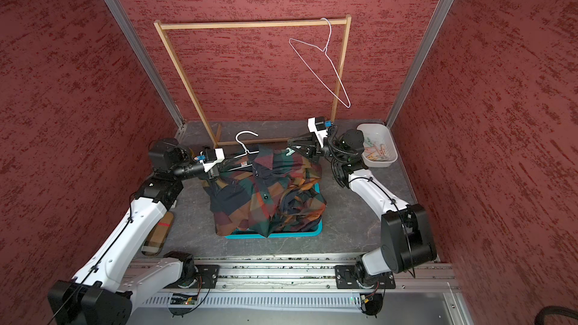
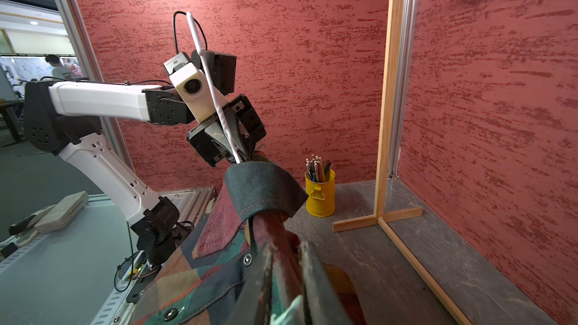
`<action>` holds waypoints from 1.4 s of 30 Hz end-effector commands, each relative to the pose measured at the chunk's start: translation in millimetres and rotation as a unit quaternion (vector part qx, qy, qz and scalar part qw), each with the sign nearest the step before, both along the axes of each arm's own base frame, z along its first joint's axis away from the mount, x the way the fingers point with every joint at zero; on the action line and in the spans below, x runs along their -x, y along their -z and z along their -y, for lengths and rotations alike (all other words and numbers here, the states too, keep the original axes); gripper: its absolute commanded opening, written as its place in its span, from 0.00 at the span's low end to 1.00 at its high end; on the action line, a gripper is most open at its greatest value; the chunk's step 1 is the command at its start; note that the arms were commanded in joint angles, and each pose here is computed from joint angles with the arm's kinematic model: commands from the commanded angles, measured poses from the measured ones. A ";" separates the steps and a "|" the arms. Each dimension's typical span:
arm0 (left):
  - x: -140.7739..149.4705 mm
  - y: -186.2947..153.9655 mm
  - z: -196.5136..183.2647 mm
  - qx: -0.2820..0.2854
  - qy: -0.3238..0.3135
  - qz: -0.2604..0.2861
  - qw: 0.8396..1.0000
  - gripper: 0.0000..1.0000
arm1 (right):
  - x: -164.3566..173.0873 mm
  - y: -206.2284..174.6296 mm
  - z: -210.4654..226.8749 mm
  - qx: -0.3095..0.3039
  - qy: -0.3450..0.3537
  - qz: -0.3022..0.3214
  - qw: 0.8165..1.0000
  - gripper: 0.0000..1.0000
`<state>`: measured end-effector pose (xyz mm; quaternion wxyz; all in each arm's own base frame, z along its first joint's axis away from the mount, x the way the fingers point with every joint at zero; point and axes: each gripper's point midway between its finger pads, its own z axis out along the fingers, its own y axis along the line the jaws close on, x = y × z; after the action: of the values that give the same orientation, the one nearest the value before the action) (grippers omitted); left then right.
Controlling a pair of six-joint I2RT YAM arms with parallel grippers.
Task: Remove the clothespins securing long-sleeve shirts to the hanger
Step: Remove the clamp from the hanger, then place the clamp in the storage box.
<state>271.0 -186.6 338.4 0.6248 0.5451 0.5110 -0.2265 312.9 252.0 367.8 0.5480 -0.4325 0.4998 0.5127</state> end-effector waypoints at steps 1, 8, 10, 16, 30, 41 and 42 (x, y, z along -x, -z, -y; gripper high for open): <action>0.3 -10.8 0.5 -0.001 0.003 0.020 1.000 0.00 | 4.4 -31.6 5.4 -0.007 0.039 0.045 0.998 0.00; -4.1 -7.7 -0.5 -0.004 -0.005 0.017 1.000 0.00 | 6.7 -71.1 34.6 -0.002 0.136 0.075 0.988 0.00; -5.5 -8.1 -1.0 -0.004 -0.009 0.018 1.000 0.00 | 3.6 -73.8 47.6 0.004 0.171 0.067 0.983 0.00; -6.7 -14.0 -2.2 0.002 -0.019 0.031 0.999 0.00 | -33.9 -26.1 97.0 0.033 0.317 -0.050 0.946 0.00; -17.2 -17.8 -0.5 0.007 -0.035 0.049 0.998 0.00 | -84.3 68.1 225.3 0.010 0.543 -0.228 0.808 0.00; -17.9 -17.6 6.1 0.005 -0.028 0.055 0.998 0.00 | -134.3 123.8 317.8 -0.013 0.649 -0.269 0.712 0.00; -18.3 -17.0 6.0 0.004 -0.029 0.055 0.998 0.00 | -140.8 127.0 327.4 -0.017 0.657 -0.269 0.704 0.00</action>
<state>288.9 -190.9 345.3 0.6483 0.5369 0.5057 -0.1888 436.7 -45.2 225.9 0.5598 0.1372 0.8022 0.1558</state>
